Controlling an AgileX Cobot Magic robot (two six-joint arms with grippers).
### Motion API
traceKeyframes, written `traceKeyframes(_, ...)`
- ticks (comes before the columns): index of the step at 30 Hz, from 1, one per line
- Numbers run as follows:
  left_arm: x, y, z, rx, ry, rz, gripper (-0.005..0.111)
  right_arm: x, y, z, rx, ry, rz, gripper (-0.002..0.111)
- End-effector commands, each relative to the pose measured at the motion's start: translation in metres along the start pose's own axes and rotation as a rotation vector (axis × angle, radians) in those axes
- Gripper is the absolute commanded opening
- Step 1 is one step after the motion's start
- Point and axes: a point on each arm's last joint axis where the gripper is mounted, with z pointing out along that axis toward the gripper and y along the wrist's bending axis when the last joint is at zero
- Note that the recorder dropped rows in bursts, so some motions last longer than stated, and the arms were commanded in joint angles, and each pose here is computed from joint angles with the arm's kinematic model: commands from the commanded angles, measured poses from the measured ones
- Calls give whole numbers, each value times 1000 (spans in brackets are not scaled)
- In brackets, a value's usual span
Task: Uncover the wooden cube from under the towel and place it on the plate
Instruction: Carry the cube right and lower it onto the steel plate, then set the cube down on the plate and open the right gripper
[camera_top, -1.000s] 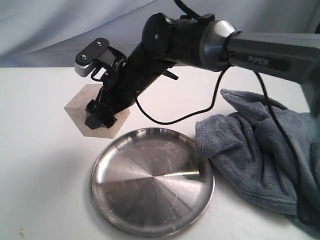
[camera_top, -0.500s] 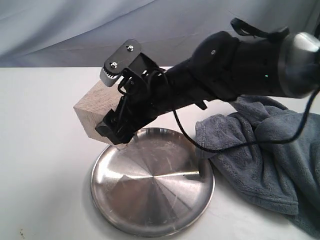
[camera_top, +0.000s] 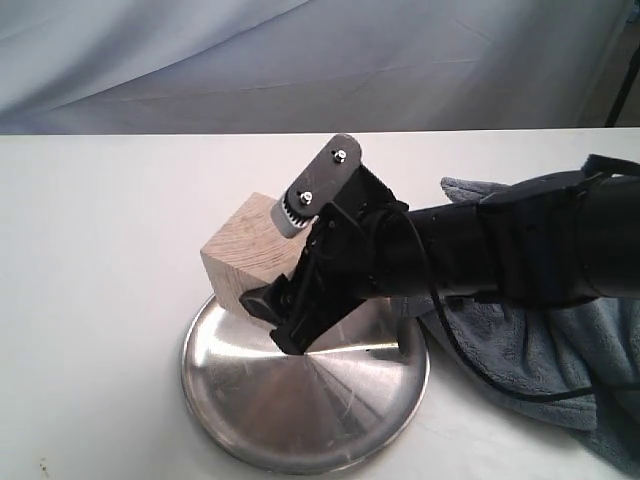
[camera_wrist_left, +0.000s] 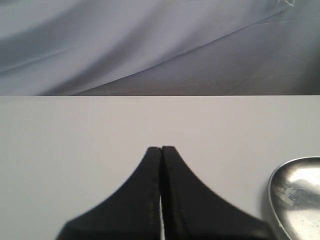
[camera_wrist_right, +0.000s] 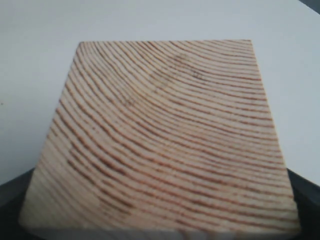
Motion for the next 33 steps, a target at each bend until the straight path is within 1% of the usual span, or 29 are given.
traceKeyframes(1,1,0,0,-1,-6,-11,0,9,5,-4,-26,3,10,0)
traceKeyframes(5,1,0,0,-1,-6,-9,0,22,4,-5,-24,39,18,0)
traceKeyframes(9,1,0,0,-1,-6,-9,0,37,-8,-8,-7,66,82,0)
traceKeyframes(14,1,0,0,-1,-6,-11,0,54,-23,-2,-55,76,145,0)
traceKeyframes(17,1,0,0,-1,-6,-11,0,62,-24,5,-113,77,97,0)
traceKeyframes(20,1,0,0,-1,-6,-11,0,67,-25,10,-118,93,42,0)
traceKeyframes(26,1,0,0,-1,-6,-8,0,76,-27,16,-101,133,52,0)
traceKeyframes(33,1,0,0,-1,-6,-8,0,91,-26,26,-121,181,77,0)
